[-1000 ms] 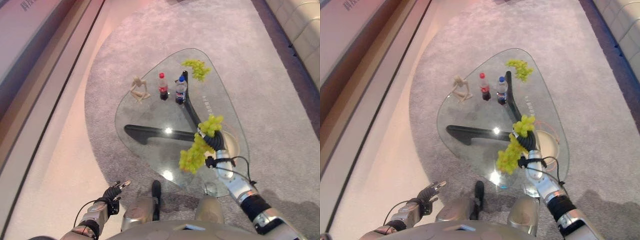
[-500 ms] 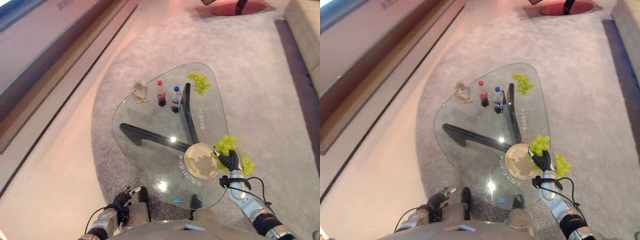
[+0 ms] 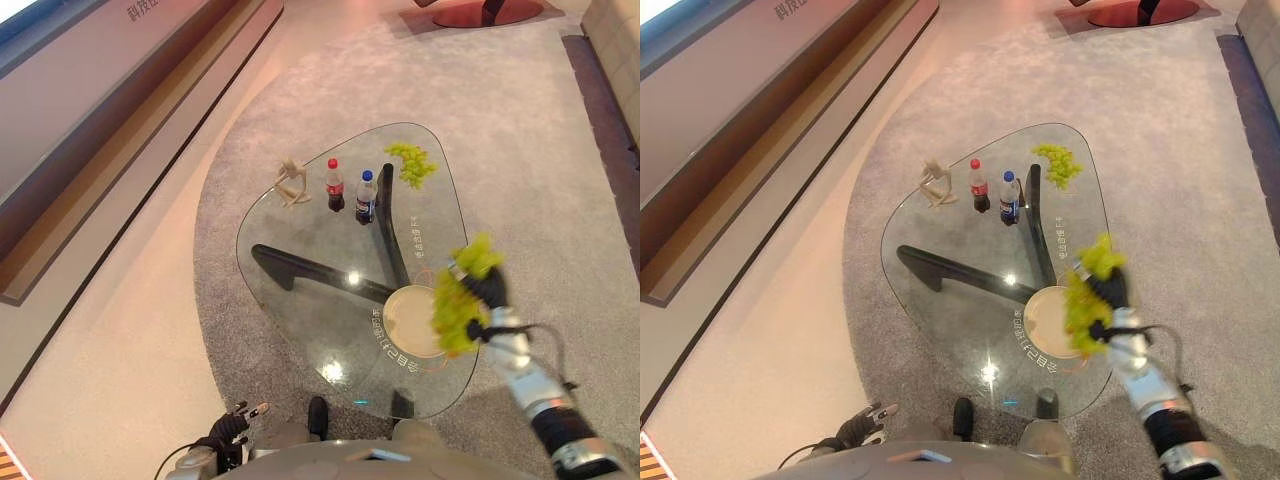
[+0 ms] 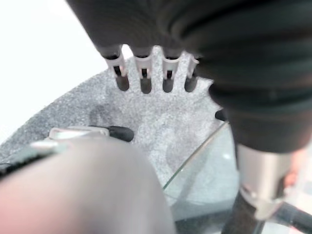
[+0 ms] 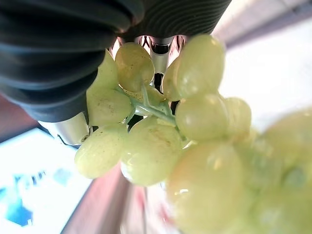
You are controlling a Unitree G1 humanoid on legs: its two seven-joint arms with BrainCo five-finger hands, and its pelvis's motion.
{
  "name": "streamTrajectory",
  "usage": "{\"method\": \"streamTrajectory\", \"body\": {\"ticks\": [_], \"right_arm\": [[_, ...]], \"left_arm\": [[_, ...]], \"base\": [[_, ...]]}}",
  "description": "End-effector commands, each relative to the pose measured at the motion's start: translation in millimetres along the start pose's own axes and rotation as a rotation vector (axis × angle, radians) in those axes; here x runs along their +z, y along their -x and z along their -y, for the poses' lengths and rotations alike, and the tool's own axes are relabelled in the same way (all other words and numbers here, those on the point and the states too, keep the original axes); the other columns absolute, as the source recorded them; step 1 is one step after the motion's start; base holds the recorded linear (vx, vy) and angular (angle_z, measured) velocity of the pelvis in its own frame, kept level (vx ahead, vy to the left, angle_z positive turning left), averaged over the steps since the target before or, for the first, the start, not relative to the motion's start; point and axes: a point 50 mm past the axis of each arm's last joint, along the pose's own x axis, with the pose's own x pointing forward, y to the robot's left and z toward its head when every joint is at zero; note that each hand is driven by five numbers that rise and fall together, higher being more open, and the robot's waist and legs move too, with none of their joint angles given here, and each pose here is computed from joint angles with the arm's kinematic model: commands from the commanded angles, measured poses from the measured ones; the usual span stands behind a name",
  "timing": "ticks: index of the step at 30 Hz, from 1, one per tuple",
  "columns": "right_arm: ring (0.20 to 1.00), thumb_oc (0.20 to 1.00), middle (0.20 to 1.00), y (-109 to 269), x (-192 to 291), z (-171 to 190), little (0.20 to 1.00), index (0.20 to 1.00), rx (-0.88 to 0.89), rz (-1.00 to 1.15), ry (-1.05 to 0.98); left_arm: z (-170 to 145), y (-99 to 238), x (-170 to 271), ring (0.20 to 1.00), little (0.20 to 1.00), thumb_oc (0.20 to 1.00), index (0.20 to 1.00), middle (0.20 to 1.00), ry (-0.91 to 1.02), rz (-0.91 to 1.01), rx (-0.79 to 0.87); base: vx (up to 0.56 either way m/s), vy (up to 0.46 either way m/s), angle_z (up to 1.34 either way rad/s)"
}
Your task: Pick up fruits into the plate
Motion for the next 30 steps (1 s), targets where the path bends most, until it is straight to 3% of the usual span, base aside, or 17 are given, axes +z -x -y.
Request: {"method": "streamTrajectory", "body": {"ticks": [1, 5, 7, 11, 13, 16, 22, 30], "right_arm": [[0.2, 0.2, 0.2, -37.7, 51.6, 0.1, 0.2, 0.2, -0.02, 0.325, 0.057], [0.2, 0.2, 0.2, -74.5, 69.0, 29.1, 0.2, 0.2, -0.097, 0.347, 0.013], [0.2, 0.2, 0.2, -80.5, 80.0, 23.3, 0.2, 0.2, -0.132, 0.377, 0.006], [0.2, 0.2, 0.2, -62.3, 86.6, -31.3, 0.2, 0.2, -0.162, 0.448, 0.065], [0.2, 0.2, 0.2, -31.7, 84.5, -83.6, 0.2, 0.2, -0.175, 0.484, 0.112], [0.2, 0.2, 0.2, -7.1, 81.0, -103.6, 0.2, 0.2, -0.189, 0.503, 0.13], [0.2, 0.2, 0.2, 4.4, 49.6, -69.0, 0.2, 0.2, -0.218, 0.433, 0.127], [0.2, 0.2, 0.2, -14.3, 39.0, -37.9, 0.2, 0.2, -0.22, 0.4, 0.159]], "left_arm": [[-11.9, -5.5, 36.3, 1.0, 1.0, 1.0, 1.0, 1.0, -0.055, 0.09, 0.008], [-13.3, -7.8, 68.5, 1.0, 1.0, 1.0, 1.0, 1.0, -0.085, 0.171, -0.011], [-9.7, -8.9, 84.7, 1.0, 1.0, 1.0, 1.0, 1.0, -0.087, 0.221, -0.023], [9.5, -12.8, 98.9, 1.0, 1.0, 1.0, 1.0, 1.0, -0.06, 0.284, -0.061], [30.0, -16.0, 100.9, 1.0, 1.0, 1.0, 1.0, 1.0, -0.029, 0.316, -0.095], [38.6, -15.6, 106.6, 1.0, 1.0, 1.0, 1.0, 1.0, -0.002, 0.352, -0.101], [8.9, -5.7, 113.6, 1.0, 1.0, 1.0, 1.0, 1.0, -0.036, 0.367, -0.083], [5.4, -2.2, 119.8, 1.0, 1.0, 1.0, 1.0, 1.0, -0.031, 0.407, -0.102]], "base": [[-0.12, 0.019, -0.14], [-0.18, -0.003, -0.02], [-0.24, 0.0, -0.01], [-0.16, 0.071, -0.11], [-0.14, 0.148, -0.22], [-0.07, 0.005, -0.24], [0.01, -0.127, 0.05], [0.01, -0.005, -0.02]]}}
